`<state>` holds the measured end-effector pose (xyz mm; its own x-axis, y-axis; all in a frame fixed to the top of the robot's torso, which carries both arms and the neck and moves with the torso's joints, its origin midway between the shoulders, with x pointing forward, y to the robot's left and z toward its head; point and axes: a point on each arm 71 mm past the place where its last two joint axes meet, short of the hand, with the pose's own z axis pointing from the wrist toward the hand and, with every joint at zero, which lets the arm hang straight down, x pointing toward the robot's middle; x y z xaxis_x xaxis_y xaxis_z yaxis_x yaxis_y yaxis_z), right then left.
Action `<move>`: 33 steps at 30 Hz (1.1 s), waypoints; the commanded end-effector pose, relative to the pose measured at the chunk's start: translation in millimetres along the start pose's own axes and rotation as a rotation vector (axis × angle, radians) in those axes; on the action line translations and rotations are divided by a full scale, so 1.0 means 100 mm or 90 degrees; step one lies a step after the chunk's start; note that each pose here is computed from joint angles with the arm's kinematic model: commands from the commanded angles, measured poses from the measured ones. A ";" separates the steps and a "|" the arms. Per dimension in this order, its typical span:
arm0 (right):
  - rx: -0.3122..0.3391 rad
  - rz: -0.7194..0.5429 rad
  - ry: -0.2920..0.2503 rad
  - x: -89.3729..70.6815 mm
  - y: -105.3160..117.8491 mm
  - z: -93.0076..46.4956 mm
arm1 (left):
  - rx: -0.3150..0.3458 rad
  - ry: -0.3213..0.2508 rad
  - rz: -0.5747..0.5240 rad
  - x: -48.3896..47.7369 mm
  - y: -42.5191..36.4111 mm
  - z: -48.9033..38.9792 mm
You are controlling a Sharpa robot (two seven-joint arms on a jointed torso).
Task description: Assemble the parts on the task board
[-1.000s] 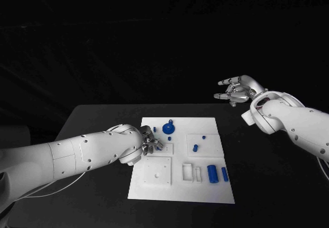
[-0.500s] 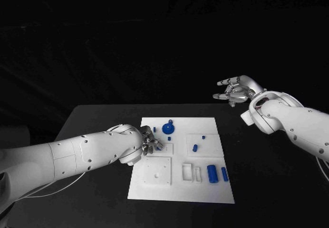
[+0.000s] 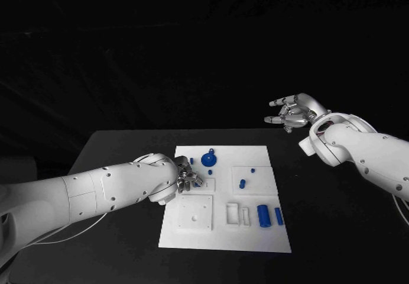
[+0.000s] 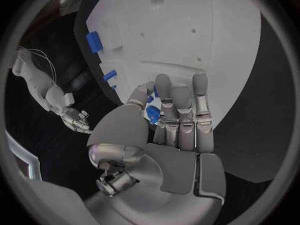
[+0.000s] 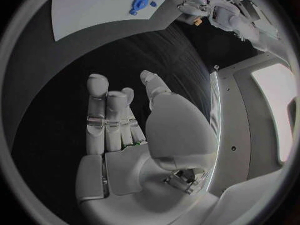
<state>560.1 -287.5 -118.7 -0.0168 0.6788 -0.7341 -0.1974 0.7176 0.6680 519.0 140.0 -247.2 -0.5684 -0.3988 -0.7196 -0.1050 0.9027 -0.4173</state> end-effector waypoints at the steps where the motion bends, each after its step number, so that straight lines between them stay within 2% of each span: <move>1: -0.004 -0.006 0.009 0.01 0.01 0.00 | -0.003 0.026 0.020 0.063 0.000 0.007; 26: -0.004 -0.005 0.012 0.03 0.02 0.01 | 0.004 0.025 0.031 0.071 -0.067 0.048; 33: -0.004 -0.006 0.013 0.02 0.02 0.00 | 0.004 0.027 0.032 0.083 -0.065 0.064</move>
<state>560.1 -285.7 -119.1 -0.0238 0.6776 -0.7350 -0.1966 0.7177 0.6680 522.4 132.1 -249.1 -0.5904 -0.3633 -0.7207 -0.0810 0.9151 -0.3949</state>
